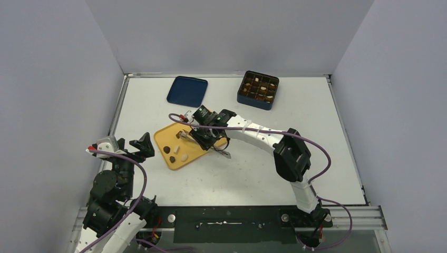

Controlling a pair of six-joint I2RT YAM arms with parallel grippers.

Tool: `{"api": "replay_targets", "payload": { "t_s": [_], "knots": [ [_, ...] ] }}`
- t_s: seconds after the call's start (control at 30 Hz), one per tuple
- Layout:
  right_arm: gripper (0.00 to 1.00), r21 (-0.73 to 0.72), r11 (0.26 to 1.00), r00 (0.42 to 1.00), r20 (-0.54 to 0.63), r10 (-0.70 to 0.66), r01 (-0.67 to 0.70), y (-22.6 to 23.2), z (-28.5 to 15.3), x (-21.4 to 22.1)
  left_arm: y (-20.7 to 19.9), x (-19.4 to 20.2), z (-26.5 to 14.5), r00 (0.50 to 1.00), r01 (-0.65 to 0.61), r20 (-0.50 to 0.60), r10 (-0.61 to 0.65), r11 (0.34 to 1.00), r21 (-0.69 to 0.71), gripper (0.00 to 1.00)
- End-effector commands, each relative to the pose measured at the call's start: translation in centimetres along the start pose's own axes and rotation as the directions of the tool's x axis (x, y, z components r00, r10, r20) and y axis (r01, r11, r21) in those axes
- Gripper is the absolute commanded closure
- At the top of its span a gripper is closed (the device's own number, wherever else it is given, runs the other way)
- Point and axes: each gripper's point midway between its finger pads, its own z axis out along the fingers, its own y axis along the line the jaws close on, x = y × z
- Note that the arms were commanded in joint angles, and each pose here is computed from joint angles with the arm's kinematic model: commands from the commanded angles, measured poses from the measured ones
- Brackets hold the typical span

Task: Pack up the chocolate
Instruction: Pick up the fake chocolate from the plate, then place the fake chocolate in the packing box.

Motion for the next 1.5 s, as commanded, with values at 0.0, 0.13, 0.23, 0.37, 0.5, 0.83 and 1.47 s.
{"api": "replay_targets", "payload": {
  "t_s": [0.0,0.13,0.23,0.37,0.5,0.83,1.47],
  "knots": [
    [0.69,0.048,0.998,0.992,0.126,0.032,-0.039,-2.2,-4.6,-2.6,-0.3,-1.3,0.0,0.999,0.019,0.036,-0.019,1.000,0.014,0.04],
    [0.69,0.096,0.990,0.984,0.156,0.085,-0.101,-5.5,-6.6,-2.6,-0.4,-1.3,0.0,0.999,0.019,0.037,-0.019,1.000,0.017,0.04],
    [0.69,0.129,0.981,0.975,0.190,0.119,-0.145,-8.0,-8.4,-2.6,-0.5,-1.2,0.0,0.999,0.017,0.035,-0.018,1.000,0.021,0.04],
    [0.68,0.215,0.960,0.970,0.198,0.139,-0.181,-11.7,-10.4,-2.1,-0.6,-1.2,0.0,0.999,0.016,0.033,-0.017,1.000,0.025,0.04],
    [0.68,0.302,0.921,0.963,0.187,0.194,-0.245,-16.0,-11.7,-1.0,-0.6,-1.2,0.1,0.999,0.016,0.032,-0.017,1.000,0.025,0.04],
    [0.68,0.311,0.861,0.911,0.234,0.340,-0.401,-23.2,-12.7,0.9,-0.6,-1.1,0.1,0.999,0.014,0.029,-0.015,1.000,0.025,0.04],
    [0.66,0.292,0.820,0.868,0.241,0.435,-0.492,-27.1,-10.2,1.9,-0.8,-1.1,0.0,0.999,0.017,0.029,-0.018,0.999,0.037,0.04]
  ]
}}
